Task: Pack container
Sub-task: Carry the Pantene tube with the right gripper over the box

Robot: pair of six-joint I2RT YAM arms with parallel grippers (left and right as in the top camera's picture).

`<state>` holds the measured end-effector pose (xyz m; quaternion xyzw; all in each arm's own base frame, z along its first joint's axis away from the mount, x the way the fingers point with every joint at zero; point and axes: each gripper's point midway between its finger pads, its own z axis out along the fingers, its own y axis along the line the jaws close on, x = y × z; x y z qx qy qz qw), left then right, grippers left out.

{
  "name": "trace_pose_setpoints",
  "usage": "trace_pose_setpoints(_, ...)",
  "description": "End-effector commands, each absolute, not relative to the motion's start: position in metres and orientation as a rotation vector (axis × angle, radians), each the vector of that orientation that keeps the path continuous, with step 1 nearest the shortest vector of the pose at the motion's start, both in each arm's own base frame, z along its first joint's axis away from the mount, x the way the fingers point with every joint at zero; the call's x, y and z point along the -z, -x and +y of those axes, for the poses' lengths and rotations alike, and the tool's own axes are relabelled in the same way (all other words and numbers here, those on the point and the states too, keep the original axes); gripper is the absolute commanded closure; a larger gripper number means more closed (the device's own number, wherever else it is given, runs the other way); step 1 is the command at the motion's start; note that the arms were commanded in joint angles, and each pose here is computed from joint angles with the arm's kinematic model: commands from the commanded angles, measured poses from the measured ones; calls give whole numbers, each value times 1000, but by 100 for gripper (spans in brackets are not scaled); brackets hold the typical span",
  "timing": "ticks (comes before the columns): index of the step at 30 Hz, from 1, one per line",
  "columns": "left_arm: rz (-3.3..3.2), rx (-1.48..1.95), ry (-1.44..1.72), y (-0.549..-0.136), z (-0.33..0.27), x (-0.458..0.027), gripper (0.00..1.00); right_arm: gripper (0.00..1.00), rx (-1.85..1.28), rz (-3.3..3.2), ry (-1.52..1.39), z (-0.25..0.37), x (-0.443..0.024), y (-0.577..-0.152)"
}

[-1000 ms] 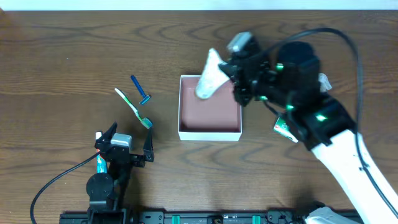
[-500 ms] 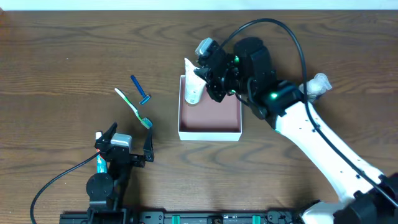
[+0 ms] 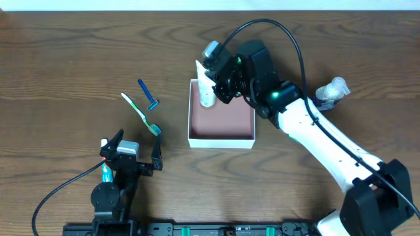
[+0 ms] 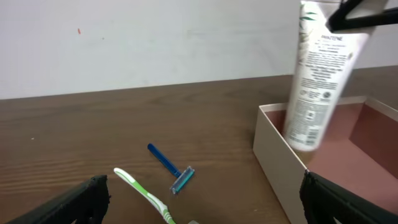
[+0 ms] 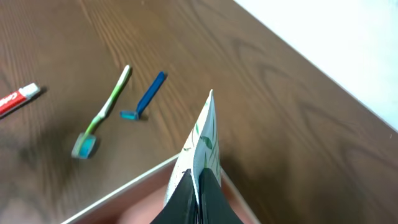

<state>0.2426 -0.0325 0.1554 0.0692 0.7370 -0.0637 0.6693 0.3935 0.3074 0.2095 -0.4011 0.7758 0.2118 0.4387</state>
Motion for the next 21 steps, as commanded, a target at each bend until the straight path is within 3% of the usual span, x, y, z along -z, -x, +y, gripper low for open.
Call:
trace_pose_setpoints(1,1714,149,-167,-242,-33,-138,2,99,-523,1875,1009,317,-217,-401)
trace_pose_setpoints(9,1714,149,-167,-242,-33,-138,2,99,-496,1825,1062,325,-203,-411)
trace_pose_setpoints(21,1714,149,-167,-242,-33,-138,2,99,-491,1610,1322,339,-206,-394)
